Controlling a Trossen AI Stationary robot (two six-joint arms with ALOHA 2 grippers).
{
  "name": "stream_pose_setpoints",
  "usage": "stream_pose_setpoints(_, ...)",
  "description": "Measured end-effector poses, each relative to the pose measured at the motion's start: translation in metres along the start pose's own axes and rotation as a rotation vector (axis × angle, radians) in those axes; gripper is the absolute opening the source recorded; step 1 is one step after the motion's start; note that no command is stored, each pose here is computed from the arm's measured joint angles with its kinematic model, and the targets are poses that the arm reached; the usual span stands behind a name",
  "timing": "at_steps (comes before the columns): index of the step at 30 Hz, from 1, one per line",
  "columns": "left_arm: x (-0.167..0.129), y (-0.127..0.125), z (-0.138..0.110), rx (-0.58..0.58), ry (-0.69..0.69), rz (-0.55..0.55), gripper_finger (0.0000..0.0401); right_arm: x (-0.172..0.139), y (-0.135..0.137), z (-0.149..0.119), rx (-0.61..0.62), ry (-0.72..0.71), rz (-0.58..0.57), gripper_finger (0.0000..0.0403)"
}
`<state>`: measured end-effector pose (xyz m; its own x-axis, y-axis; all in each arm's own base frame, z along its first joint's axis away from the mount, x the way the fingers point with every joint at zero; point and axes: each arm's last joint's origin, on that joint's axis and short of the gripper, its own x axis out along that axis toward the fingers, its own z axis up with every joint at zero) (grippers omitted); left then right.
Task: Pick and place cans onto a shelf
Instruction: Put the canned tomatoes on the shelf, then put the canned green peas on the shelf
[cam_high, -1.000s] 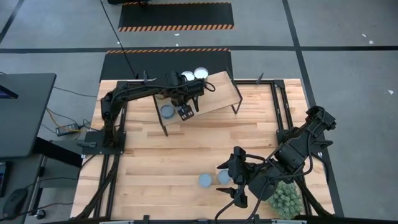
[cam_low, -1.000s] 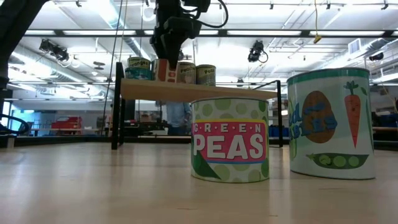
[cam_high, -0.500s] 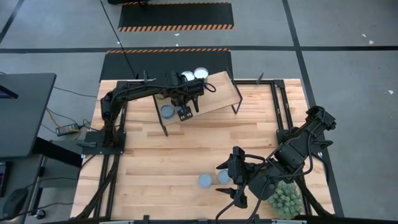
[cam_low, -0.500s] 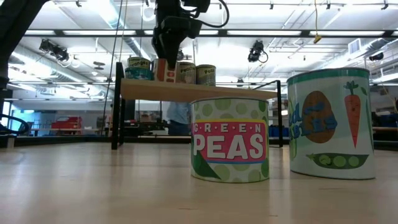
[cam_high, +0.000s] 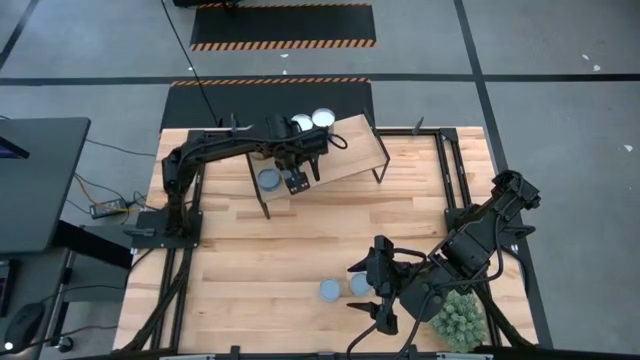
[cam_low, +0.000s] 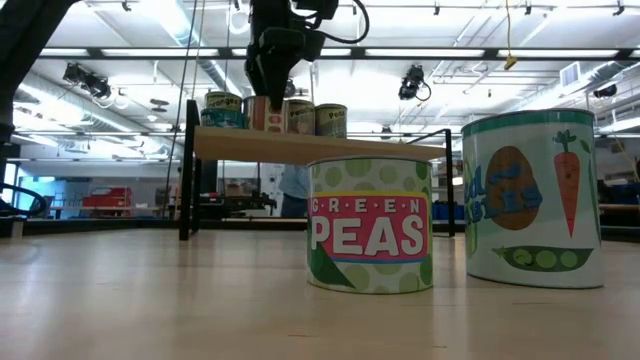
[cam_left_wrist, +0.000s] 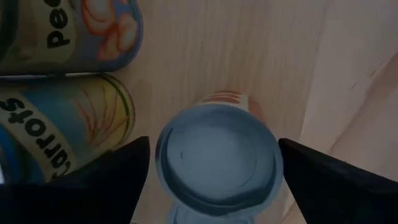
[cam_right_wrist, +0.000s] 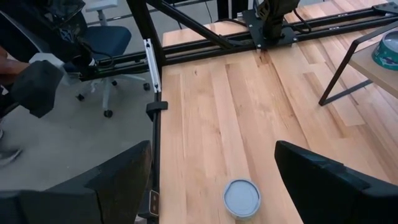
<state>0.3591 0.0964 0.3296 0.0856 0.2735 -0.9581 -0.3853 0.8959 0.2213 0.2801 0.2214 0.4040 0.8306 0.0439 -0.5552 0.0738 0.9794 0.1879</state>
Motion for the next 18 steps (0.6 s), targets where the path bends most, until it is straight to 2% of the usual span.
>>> stream_pose_setpoints(12, -0.006, -0.006, -0.003, 0.027, -0.013, 0.039, 0.0357, 0.0, 0.0, 0.0, 0.0, 0.002, 0.003, 0.0348)
stream_pose_setpoints(18, -0.027, -0.004, -0.002, 0.017, -0.084, 0.057, 0.0357, 0.0, 0.0, 0.0, -0.006, 0.005, 0.007, 0.0348)
